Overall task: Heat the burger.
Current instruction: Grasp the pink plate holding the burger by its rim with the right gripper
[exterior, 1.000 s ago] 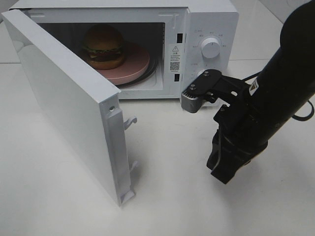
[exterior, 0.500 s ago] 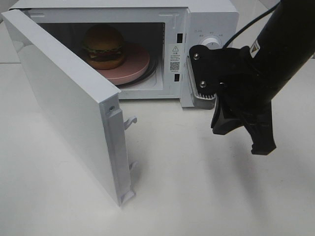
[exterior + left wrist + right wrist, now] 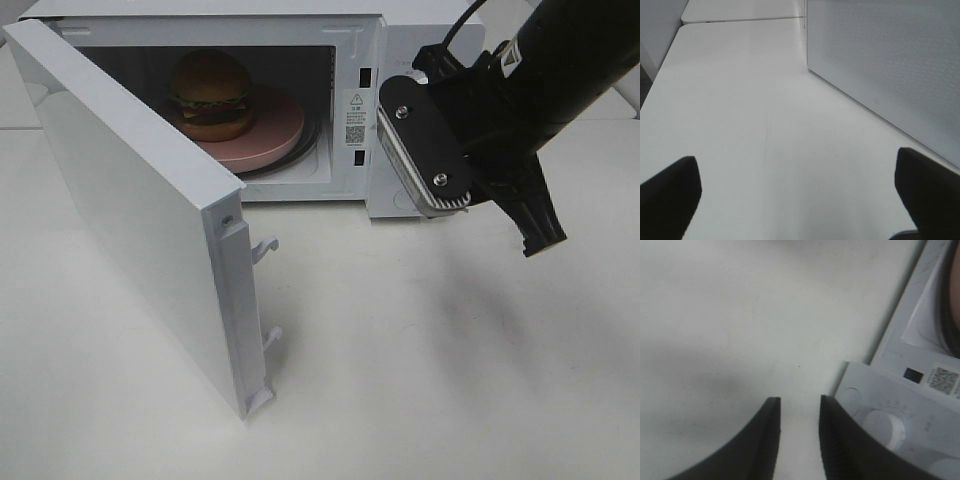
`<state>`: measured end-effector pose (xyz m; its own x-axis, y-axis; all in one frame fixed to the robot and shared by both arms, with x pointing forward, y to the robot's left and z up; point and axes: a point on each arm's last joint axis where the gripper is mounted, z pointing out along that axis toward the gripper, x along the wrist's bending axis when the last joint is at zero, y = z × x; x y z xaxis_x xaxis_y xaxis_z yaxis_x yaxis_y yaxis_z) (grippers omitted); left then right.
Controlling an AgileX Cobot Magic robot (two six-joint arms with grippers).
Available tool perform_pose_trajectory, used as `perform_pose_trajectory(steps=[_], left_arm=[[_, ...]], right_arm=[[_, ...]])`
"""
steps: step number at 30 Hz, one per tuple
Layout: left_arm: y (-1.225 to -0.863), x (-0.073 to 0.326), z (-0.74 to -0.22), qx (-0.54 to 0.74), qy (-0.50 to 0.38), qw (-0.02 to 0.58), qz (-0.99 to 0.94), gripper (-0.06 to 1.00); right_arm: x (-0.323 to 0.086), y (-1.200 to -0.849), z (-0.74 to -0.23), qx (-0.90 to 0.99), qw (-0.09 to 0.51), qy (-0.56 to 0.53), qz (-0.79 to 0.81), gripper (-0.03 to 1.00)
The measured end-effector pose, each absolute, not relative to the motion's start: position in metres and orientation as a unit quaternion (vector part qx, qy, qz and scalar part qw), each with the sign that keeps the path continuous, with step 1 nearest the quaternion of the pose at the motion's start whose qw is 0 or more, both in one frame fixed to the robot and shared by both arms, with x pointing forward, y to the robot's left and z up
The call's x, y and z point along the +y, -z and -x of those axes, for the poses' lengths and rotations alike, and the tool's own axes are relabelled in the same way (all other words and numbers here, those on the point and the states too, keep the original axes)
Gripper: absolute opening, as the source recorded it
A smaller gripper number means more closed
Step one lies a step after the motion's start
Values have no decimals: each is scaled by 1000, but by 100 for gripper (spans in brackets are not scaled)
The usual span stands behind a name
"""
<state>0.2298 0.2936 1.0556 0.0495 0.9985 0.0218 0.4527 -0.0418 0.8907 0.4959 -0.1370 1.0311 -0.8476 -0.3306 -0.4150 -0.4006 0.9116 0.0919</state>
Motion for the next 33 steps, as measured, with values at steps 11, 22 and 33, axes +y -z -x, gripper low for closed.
perform_pose_trajectory(steps=[11, 22, 33], left_arm=[[-1056, 294, -230, 584, -367, 372, -622, 97], [-1056, 294, -230, 584, -367, 372, -622, 97], [-1056, 294, -230, 584, -367, 372, -622, 97]], right_arm=[[-134, -1036, -504, 945, 252, -94, 188, 78], [-131, -1032, -511, 945, 265, -107, 161, 86], [-122, -1023, -524, 940, 280, -114, 158, 86]])
